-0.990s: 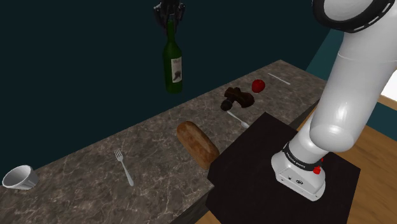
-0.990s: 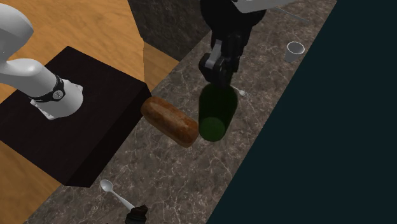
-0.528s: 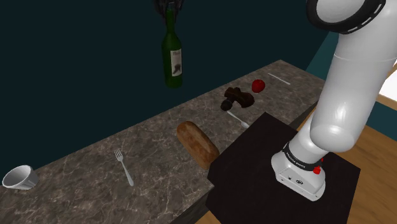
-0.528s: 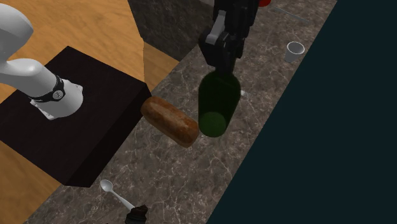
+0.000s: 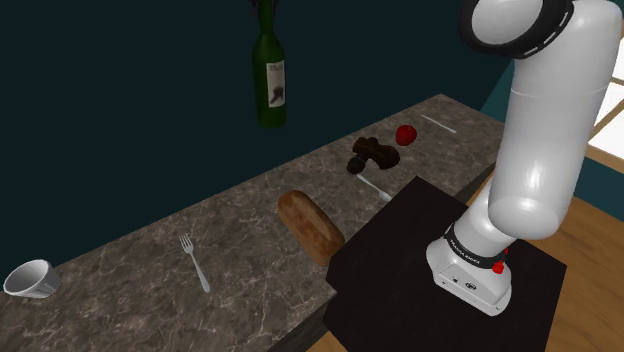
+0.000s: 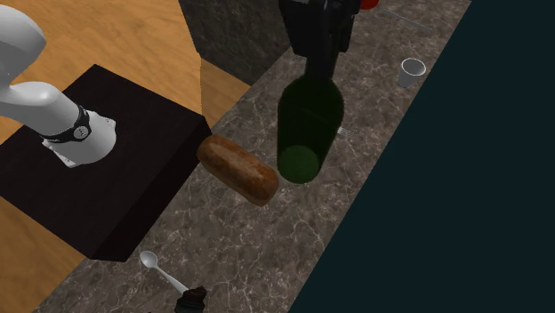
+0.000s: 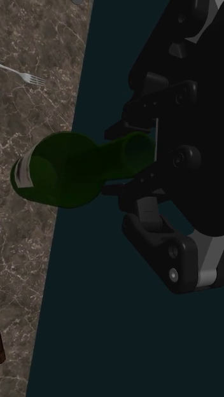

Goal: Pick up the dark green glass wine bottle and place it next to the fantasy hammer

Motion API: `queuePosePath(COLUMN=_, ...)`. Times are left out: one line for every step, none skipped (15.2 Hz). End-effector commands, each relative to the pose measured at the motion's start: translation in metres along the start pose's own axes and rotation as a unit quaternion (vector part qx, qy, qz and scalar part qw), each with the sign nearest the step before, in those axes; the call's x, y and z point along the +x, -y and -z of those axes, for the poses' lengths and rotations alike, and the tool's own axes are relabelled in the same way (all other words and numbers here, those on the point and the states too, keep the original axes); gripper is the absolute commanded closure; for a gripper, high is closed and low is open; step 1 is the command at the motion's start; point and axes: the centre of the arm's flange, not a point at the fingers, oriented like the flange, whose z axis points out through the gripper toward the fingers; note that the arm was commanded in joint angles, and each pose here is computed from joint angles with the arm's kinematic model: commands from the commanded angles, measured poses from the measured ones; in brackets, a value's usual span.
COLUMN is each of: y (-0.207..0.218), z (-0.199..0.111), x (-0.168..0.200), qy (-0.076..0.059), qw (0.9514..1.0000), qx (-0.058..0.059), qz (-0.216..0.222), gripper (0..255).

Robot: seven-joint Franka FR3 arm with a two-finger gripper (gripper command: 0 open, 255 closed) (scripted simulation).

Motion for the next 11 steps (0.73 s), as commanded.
queuePosePath(y=-0.001, z=0.011, x=0.001, qy=0.0, qw=1.0, qx=0.0, qz=0.0, gripper=255)
queuePosePath(y=-0.013, z=0.012, x=-0.005, qy=0.0, qw=1.0, qx=0.0, qz=0.0, gripper=255)
queuePosePath(y=-0.025, z=0.013, x=-0.01, qy=0.0, qw=1.0, qx=0.0, qz=0.0, gripper=255)
queuePosePath(y=-0.037, z=0.013, x=-0.016, qy=0.0, qw=1.0, qx=0.0, qz=0.0, gripper=255)
queuePosePath(y=-0.049, z=0.014, x=-0.022, qy=0.0, qw=1.0, qx=0.0, qz=0.0, gripper=255)
queuePosePath(y=-0.061, z=0.015, x=-0.027, qy=0.0, qw=1.0, qx=0.0, qz=0.0, gripper=255)
queuePosePath(y=-0.072, z=0.015, x=-0.033, qy=0.0, qw=1.0, qx=0.0, qz=0.0, gripper=255)
queuePosePath(y=-0.084, z=0.016, x=-0.039, qy=0.0, qw=1.0, qx=0.0, qz=0.0, gripper=255)
queuePosePath(y=-0.096, z=0.016, x=-0.044, qy=0.0, qw=1.0, qx=0.0, qz=0.0, gripper=255)
queuePosePath(y=-0.108, z=0.017, x=-0.05, qy=0.0, qw=1.0, qx=0.0, qz=0.0, gripper=255)
queuePosePath(y=-0.12, z=0.018, x=-0.056, qy=0.0, qw=1.0, qx=0.0, qz=0.0, gripper=255)
